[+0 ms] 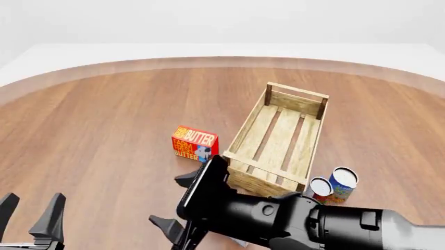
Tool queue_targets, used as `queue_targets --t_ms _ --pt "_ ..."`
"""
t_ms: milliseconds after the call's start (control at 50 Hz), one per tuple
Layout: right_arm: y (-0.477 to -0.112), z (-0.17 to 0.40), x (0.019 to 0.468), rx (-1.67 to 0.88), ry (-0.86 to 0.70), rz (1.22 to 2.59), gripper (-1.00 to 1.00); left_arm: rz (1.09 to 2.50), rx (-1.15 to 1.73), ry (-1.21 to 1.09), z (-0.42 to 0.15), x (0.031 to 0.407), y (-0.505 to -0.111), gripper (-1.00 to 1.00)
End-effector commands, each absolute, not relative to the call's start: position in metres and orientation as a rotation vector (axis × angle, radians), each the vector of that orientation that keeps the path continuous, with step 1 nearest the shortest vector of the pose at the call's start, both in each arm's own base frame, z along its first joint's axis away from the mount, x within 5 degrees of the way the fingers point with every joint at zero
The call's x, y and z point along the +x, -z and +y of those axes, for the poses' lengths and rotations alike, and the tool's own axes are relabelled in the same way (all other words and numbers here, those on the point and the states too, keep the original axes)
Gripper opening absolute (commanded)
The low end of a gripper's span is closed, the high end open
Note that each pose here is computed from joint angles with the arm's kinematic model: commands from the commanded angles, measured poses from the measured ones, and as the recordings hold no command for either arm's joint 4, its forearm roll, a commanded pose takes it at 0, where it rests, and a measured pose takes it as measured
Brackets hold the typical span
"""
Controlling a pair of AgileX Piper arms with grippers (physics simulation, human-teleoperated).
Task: Pick up the ketchup, and put it in the wooden tray.
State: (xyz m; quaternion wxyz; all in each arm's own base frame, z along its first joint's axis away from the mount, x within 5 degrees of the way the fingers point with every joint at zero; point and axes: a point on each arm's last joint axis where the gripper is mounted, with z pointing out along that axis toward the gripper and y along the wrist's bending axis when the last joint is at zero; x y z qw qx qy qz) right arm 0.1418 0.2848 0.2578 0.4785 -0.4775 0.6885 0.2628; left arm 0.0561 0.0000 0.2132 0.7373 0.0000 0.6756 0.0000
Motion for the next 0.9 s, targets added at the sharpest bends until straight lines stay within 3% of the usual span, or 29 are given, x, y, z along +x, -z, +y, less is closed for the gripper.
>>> queue_targets --t_ms 20,900 --pt "-0.247 0.314 0.135 -1.233 -0.664 1.676 1.0 1.484 0.0 0.0 0.0 0.056 -0.213 1.0" --pt "-0.223 0.401 0.077 -1.464 -0.767 1.59 1.0 1.484 0.0 0.0 0.0 0.056 -0.213 1.0"
